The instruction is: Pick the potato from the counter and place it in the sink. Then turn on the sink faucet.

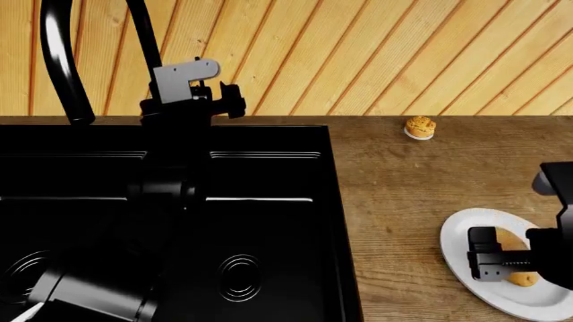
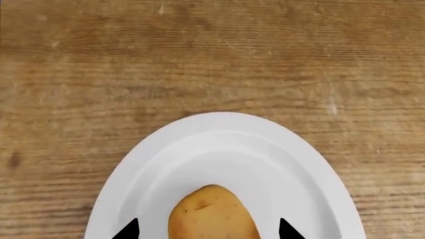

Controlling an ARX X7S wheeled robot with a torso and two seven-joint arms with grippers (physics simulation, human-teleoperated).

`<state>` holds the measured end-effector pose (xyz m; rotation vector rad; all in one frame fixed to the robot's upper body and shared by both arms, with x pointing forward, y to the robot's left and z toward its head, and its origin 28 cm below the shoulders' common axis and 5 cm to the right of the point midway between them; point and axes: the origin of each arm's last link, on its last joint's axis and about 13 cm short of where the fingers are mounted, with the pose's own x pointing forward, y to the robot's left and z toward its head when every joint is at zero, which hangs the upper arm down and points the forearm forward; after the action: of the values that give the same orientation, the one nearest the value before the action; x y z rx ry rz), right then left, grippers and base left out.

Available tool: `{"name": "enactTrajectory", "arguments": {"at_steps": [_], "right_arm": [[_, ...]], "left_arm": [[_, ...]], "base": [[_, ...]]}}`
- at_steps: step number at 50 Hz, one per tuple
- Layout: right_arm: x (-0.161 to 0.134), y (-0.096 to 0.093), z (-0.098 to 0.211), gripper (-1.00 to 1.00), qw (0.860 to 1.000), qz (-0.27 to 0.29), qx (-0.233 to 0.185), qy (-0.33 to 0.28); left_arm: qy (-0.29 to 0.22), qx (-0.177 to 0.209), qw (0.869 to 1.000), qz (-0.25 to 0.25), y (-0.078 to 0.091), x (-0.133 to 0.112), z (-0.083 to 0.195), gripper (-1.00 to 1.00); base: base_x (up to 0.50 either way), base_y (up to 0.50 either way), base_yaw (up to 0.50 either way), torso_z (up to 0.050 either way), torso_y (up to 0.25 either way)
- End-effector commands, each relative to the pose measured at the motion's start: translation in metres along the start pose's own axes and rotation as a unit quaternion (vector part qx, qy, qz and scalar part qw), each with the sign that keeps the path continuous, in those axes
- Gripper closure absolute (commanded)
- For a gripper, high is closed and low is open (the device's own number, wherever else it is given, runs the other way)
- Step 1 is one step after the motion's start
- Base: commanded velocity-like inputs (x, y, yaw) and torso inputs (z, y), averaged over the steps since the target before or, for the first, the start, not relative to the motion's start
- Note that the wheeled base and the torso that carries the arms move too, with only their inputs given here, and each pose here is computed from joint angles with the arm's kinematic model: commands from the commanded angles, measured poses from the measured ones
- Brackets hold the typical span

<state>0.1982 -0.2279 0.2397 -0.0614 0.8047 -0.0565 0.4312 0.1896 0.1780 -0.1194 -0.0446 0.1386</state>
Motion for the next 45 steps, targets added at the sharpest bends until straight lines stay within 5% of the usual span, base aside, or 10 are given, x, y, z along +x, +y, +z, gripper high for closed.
{"name": "enactTrajectory", "arguments": {"at_steps": [1,16,17,30,38,45], "right_arm": [[0.006,-0.005,-0.003,-1.00,1.000,-0.004,0.009,0.004],[0.006,-0.008,-0.011,-1.00,1.000,-0.009,0.016,0.012],[0.006,-0.008,-0.011,1.00,1.000,-0.010,0.016,0.013],[-0.007,-0.008,0.001,1.00,0.999,-0.031,-0.003,-0.020],[-0.039,-0.005,0.028,1.00,0.995,-0.039,-0.022,-0.085],[-0.047,0.017,0.049,1.00,0.991,0.000,-0.062,-0.121]], "left_arm": [[0.001,0.000,1.000,0.000,0.001,0.000,-0.002,-1.00],[0.002,0.003,1.000,-0.001,0.000,-0.001,-0.004,-1.00],[0.002,0.002,1.000,-0.001,0.001,-0.001,-0.003,-1.00],[0.001,0.002,1.000,0.002,0.002,0.000,-0.002,-1.00],[-0.001,0.001,1.000,0.002,0.002,0.000,0.000,-1.00],[-0.006,0.000,1.000,0.005,0.003,0.001,0.003,-1.00]], "base": [[0.00,0.00,0.00,0.000,0.000],[0.00,0.00,0.00,0.000,0.000],[0.00,0.00,0.00,0.000,0.000],[0.00,0.00,0.00,0.000,0.000],[0.00,0.00,0.00,0.000,0.000],[0.00,0.00,0.00,0.000,0.000]]}}
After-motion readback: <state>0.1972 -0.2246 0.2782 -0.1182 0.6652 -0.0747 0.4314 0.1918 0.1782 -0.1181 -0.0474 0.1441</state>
